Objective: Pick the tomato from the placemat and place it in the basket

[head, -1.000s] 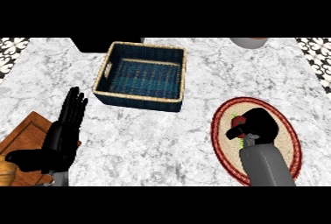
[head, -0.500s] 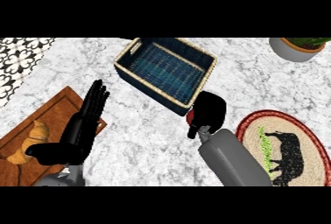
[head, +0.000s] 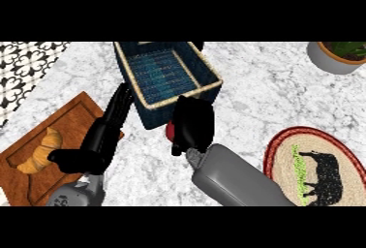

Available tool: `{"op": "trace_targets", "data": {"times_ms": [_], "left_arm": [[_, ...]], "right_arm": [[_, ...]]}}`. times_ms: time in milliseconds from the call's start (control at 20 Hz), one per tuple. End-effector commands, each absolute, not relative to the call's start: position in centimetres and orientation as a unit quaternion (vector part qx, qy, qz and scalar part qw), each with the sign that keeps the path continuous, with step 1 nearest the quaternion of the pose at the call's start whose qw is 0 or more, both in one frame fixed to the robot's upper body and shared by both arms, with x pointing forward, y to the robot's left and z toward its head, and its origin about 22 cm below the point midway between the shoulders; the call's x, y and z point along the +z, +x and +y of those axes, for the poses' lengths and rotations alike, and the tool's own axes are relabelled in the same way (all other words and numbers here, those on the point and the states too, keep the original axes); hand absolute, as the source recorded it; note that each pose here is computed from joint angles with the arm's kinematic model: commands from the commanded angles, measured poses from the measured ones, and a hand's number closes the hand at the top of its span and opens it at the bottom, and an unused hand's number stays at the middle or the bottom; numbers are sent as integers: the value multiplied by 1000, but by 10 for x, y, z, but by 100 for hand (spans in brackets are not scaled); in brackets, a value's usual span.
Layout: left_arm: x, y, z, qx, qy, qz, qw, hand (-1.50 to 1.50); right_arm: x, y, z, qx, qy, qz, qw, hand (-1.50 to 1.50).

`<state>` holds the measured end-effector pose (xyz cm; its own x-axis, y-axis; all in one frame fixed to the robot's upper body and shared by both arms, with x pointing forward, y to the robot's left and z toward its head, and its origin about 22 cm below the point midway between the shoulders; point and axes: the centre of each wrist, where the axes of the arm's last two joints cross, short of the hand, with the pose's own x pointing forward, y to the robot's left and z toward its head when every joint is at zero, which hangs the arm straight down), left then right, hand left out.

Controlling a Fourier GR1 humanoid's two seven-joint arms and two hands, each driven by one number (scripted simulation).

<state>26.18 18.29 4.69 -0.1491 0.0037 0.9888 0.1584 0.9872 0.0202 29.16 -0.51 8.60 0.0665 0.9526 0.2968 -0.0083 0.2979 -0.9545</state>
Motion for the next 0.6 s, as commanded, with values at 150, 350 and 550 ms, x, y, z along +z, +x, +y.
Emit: {"op": "trace_targets", "data": {"times_ms": [150, 350, 550], "left_arm": [[48, 268, 178, -61, -51, -751, 655, 0], [46, 264, 188, -57, -46, -744, 664, 0], [39, 262, 188, -46, -35, -743, 666, 0]], "right_arm": [[149, 280, 29, 290, -393, -673, 555, 150], [179, 272, 43, 261, -370, -704, 548, 150], [197, 277, 50, 235, -367, -701, 564, 150]]}}
